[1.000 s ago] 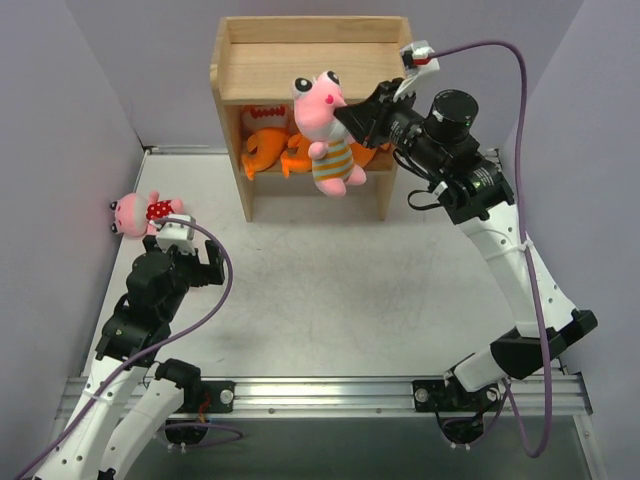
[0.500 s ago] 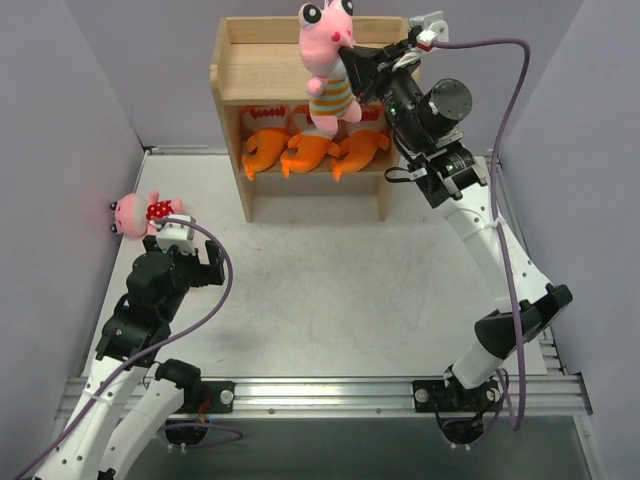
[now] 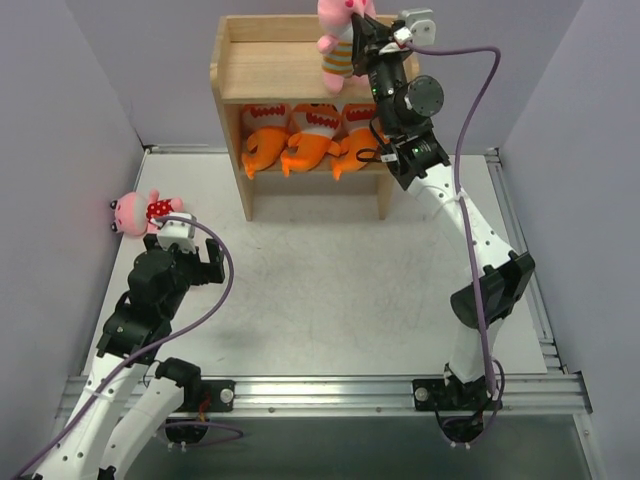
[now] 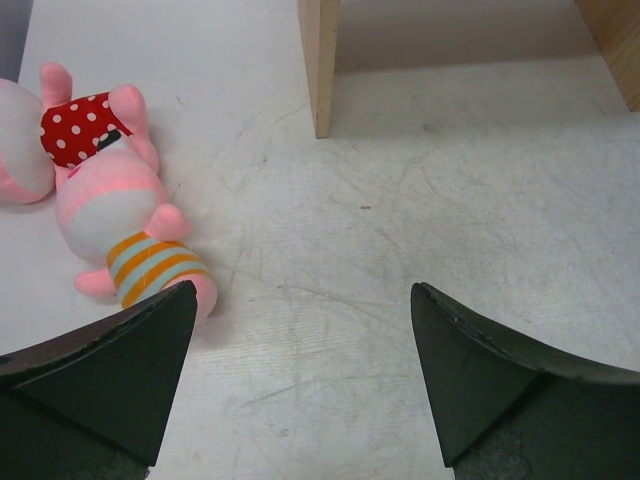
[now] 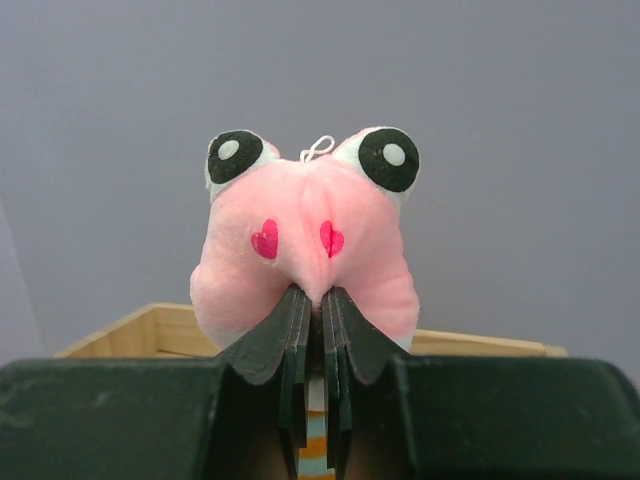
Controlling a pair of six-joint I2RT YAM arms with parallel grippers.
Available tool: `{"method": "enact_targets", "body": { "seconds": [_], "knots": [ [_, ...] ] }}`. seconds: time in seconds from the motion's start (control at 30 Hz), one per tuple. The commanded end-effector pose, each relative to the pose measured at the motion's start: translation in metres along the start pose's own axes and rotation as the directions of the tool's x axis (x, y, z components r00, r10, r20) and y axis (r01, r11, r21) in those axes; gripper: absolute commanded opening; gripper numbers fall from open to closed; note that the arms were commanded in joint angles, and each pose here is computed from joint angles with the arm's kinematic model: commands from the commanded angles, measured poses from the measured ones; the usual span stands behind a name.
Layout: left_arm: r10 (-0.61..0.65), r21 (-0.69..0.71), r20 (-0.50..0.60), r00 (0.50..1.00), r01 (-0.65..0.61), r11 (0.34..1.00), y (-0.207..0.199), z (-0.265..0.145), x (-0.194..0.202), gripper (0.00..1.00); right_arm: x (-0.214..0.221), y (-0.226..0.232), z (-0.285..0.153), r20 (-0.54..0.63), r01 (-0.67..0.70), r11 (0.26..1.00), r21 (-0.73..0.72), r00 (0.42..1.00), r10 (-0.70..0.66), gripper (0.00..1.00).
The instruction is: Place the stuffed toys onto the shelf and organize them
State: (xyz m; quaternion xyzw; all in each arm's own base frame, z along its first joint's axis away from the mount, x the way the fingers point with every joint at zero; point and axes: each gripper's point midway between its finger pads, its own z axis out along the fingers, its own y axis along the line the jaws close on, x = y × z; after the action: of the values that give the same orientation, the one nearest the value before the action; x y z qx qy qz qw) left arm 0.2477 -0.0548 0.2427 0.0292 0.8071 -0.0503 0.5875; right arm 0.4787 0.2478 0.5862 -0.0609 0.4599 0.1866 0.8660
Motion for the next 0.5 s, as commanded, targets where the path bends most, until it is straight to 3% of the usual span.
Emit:
{"method": "enact_targets", "body": {
  "seconds": [0.0, 0.2, 0.47],
  "knots": [
    [0.003, -0.013, 0.034, 0.999, -0.002, 1.000, 0.002, 0.001, -0.010, 0.96, -0.062, -0.025, 0.009, 0.245, 0.069, 0.990, 0.124, 0.964, -0.098, 0.00],
    [0.008, -0.006, 0.021, 1.000, -0.008, 1.000, 0.001, 0.005, -0.007, 0.96, -0.039, -0.046, 0.019, 0.290, 0.150, 0.963, 0.226, 0.933, -0.214, 0.00],
    [0.021, 0.003, 0.012, 1.000, -0.021, 1.000, -0.001, 0.009, -0.004, 0.97, -0.021, -0.078, 0.026, 0.342, 0.137, 0.940, 0.313, 0.907, -0.246, 0.00]
  ]
}}
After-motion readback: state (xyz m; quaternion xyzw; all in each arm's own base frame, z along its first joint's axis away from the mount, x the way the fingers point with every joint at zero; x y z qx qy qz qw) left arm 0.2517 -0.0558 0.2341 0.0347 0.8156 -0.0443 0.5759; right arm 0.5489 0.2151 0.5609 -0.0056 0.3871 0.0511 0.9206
